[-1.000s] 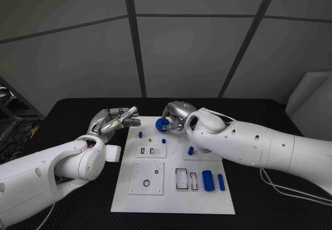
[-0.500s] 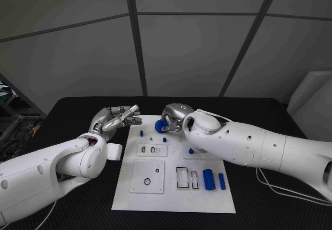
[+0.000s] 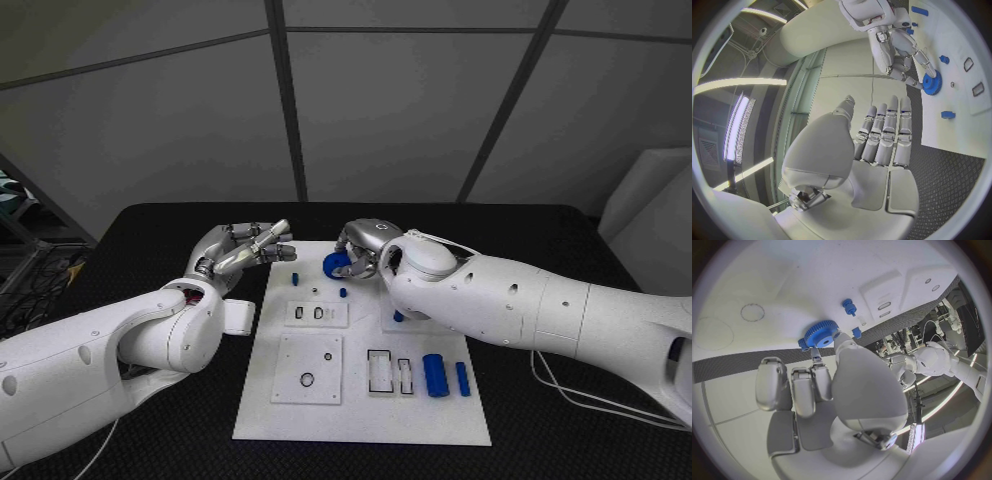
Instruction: Assemble the parts on the task board
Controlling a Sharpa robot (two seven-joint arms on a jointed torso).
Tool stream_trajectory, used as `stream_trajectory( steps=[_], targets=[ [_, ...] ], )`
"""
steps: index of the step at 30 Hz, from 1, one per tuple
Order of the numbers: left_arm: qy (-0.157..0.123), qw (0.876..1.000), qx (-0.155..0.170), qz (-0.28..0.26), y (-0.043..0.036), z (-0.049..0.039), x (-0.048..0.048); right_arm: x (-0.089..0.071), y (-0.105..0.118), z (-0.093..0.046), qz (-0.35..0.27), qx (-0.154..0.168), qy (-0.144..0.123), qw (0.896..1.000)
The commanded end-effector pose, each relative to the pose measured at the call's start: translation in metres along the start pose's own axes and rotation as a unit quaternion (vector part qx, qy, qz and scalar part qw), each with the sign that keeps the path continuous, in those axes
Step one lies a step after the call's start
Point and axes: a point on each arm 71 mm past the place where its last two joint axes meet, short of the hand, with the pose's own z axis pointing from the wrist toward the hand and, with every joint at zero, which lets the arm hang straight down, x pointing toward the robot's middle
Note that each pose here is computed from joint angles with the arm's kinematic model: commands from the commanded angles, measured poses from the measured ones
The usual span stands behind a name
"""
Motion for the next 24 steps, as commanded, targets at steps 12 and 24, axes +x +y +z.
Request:
stream_trajectory(
  steps=[12, 24],
  targets=[
    [0.007, 1.0, -0.002, -0.001, -0.0006, 0.0003, 0.0012, 0.005, -0.003, 0.0, 0.012, -0.003, 0.043, 0.999],
    [0.005, 1.0, -0.003, -0.001, -0.0005, 0.0002, 0.0001, -0.006, -0.01, -0.006, 0.034, -0.009, -0.016, 0.999]
  ],
)
